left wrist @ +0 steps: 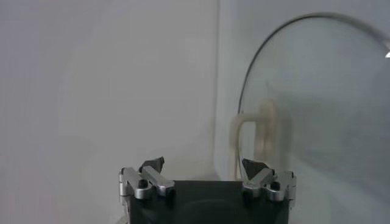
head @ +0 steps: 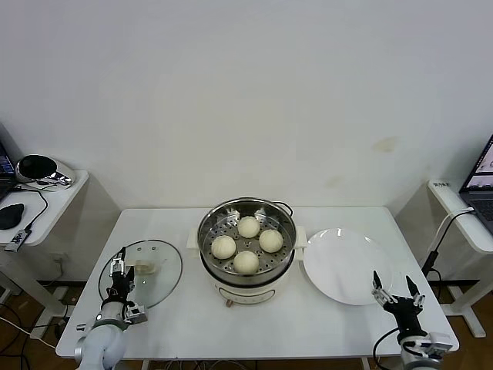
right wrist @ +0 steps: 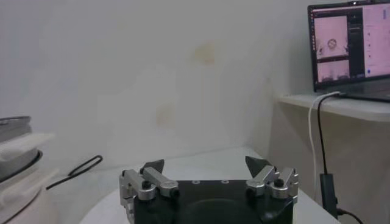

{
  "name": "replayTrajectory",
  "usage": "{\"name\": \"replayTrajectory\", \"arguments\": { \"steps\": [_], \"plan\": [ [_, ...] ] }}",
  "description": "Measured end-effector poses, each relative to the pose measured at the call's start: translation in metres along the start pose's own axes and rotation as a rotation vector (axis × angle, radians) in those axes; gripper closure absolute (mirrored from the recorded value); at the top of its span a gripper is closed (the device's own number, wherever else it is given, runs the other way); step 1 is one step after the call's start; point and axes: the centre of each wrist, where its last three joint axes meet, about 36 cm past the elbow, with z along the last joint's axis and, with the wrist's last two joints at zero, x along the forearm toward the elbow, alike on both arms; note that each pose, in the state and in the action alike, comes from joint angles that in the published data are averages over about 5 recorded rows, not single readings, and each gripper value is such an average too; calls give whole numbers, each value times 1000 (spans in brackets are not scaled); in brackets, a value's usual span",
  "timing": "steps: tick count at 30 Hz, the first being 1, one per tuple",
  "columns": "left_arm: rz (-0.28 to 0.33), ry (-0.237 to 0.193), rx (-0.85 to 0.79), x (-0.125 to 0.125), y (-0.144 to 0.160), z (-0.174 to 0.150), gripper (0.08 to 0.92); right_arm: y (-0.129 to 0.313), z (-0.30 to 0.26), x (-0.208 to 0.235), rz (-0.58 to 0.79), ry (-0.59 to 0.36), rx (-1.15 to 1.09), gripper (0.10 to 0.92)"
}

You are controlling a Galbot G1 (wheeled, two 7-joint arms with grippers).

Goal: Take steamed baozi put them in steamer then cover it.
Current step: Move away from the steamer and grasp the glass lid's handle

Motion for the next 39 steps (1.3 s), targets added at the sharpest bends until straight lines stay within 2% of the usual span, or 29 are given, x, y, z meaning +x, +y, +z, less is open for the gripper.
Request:
{"name": "replayTrajectory", "arguments": {
  "steps": [6, 14, 33, 36, 39],
  "plan": [
    [-1, 35, 34, -7, -3, -6, 177, -1, 4, 2, -3, 10, 4, 200],
    [-12, 56, 69, -14, 1, -16, 177, -1, 4, 3, -1, 10, 7, 200],
    [-36, 55, 115, -34, -14, -21, 178, -4, 11, 8, 3, 24, 5, 200],
    [-43, 52, 118, -34, -19, -19, 215, -5, 11, 9, 6, 26, 4, 200],
    [-43, 45, 115, -34, -24, -17, 293, -5, 11, 9, 7, 25, 4, 200]
  ]
}}
